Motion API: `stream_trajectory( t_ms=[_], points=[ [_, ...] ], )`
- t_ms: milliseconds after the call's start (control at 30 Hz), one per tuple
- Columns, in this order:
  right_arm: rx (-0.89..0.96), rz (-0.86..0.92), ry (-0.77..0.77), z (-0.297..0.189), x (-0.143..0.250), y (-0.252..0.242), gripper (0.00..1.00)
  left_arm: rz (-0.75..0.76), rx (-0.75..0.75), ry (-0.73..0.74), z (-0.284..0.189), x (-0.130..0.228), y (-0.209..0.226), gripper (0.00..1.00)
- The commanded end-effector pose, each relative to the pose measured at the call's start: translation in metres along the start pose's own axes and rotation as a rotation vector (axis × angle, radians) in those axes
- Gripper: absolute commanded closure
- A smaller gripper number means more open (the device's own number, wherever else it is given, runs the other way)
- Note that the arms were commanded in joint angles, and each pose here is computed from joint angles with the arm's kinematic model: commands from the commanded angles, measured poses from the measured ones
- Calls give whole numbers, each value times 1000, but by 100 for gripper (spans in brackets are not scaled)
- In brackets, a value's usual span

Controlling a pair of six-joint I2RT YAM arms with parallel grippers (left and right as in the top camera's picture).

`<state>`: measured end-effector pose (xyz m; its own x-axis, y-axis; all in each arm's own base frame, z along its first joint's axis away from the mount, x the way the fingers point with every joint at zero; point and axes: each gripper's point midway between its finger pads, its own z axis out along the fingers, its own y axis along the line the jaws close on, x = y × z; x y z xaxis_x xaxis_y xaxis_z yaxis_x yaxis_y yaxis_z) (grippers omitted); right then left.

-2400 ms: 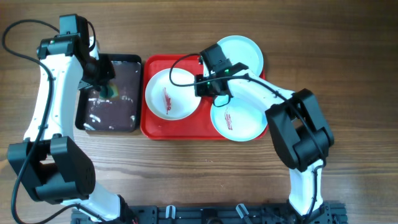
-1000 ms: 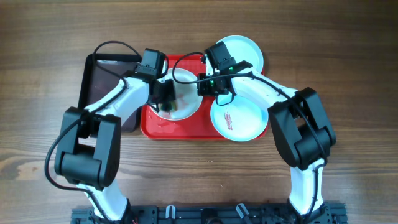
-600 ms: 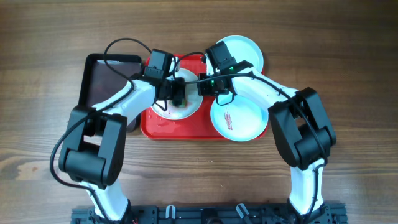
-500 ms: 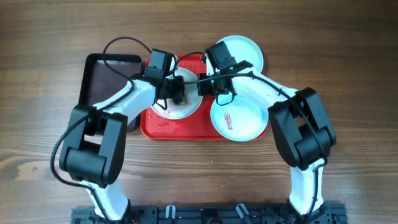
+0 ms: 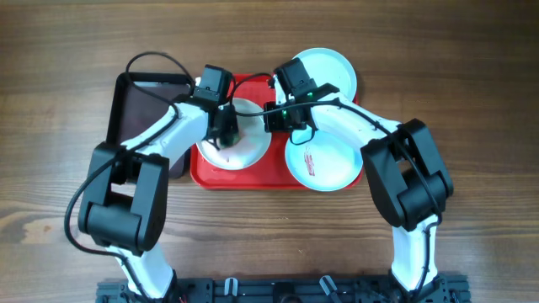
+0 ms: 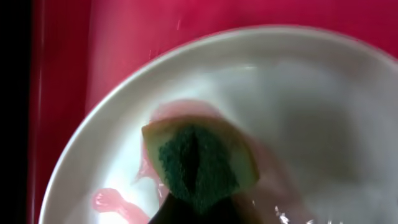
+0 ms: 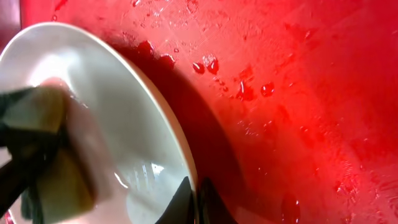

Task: Clean dirty plates on tray and stack at the side
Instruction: 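Move the held sponge with the left gripper onto the white plate, then scrub the white plate surface with the sponge while right gripper holds rim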

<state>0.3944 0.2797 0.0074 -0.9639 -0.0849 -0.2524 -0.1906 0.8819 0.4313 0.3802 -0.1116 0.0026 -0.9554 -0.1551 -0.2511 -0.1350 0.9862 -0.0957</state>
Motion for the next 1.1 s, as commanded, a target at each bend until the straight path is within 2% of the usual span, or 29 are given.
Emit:
stream_trajectory(
  t_ms=[0,67,167,300,433,567,733,933,1067],
  points=[
    [-25,38,31,2,3,0,96,56,164,277,17,67,-14,96],
    [-19,63,61,2,11,-2,96,64,197,304,14,73,-18,96],
    [-24,86,88,4,20,-5,96,68,156,280,17,68,-12,96],
    [-36,90,100,5,22,-4,96,12,-46,141,24,40,19,96],
    [-35,90,100,5,22,-4,96,33,-198,-13,23,10,38,96],
    [-36,86,99,5,22,-4,95,44,-186,-101,22,-7,26,96],
    [-35,86,99,5,22,-4,96,-20,-256,-222,16,-30,33,96],
    [-36,84,99,5,22,-4,96,-28,-179,-366,10,-61,10,96],
    [-36,82,98,5,22,-4,96,-16,-127,-410,7,-69,-8,96]
  ],
)
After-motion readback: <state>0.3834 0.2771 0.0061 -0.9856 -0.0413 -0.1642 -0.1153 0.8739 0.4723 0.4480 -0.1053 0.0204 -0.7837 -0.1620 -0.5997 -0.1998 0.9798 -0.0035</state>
